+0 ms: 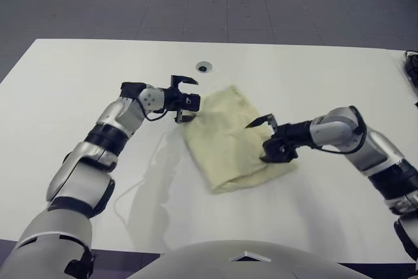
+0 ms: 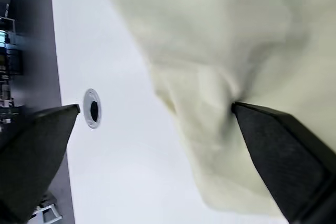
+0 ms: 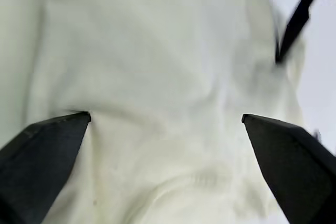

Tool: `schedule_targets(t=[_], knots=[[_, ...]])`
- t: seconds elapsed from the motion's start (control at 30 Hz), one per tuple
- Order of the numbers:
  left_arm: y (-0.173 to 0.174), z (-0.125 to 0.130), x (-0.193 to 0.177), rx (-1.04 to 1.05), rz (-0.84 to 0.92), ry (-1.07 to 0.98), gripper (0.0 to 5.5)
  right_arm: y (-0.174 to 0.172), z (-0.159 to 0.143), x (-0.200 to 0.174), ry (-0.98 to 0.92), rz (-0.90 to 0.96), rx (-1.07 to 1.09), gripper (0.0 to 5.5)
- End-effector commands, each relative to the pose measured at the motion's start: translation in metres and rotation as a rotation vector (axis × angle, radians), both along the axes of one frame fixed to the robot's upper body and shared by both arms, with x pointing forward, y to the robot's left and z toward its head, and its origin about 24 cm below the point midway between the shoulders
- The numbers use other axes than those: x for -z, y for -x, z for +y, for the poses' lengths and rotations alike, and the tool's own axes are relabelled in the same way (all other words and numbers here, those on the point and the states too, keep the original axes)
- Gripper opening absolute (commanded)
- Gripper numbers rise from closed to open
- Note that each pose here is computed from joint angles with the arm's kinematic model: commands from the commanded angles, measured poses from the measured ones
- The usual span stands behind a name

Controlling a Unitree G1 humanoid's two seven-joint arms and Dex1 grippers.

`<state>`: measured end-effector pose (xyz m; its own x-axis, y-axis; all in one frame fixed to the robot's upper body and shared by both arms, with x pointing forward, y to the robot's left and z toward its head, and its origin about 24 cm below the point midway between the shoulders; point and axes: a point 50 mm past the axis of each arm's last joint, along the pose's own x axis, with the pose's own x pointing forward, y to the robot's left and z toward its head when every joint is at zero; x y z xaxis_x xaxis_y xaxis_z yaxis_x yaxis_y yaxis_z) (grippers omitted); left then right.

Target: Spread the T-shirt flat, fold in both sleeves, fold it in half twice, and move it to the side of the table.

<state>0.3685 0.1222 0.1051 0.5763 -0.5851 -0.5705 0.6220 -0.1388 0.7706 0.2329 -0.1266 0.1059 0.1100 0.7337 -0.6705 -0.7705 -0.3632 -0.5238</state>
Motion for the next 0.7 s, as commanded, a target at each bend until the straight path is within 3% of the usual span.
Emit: schedule_targets(t=[0.03,0.17,0.3,0.5,0.6,0.7], knots=[[-0.019,0.005,-0.045,-0.014,-0.175,0.109,5.4,-0.012,0.014,-0.033,-0.198,-0.002,0.132,5.38],[0.005,0.043,-0.069,-0.04,-0.125,0.331,5.4,-0.025,-0.008,-0.047,-0.26,-0.005,0.312,5.38],[0.098,0.081,-0.07,-0.064,0.197,0.493,5.4,0.007,-0.03,-0.053,-0.335,0.188,0.424,5.38],[0.207,0.067,-0.042,-0.006,0.631,0.406,5.4,0.069,-0.045,-0.052,-0.181,0.507,0.353,5.38],[0.227,0.059,-0.035,0.033,0.729,0.37,5.4,0.082,-0.047,-0.044,-0.112,0.584,0.327,5.38],[0.232,0.057,-0.03,0.029,0.701,0.327,5.4,0.083,-0.045,-0.042,-0.102,0.556,0.327,5.38]])
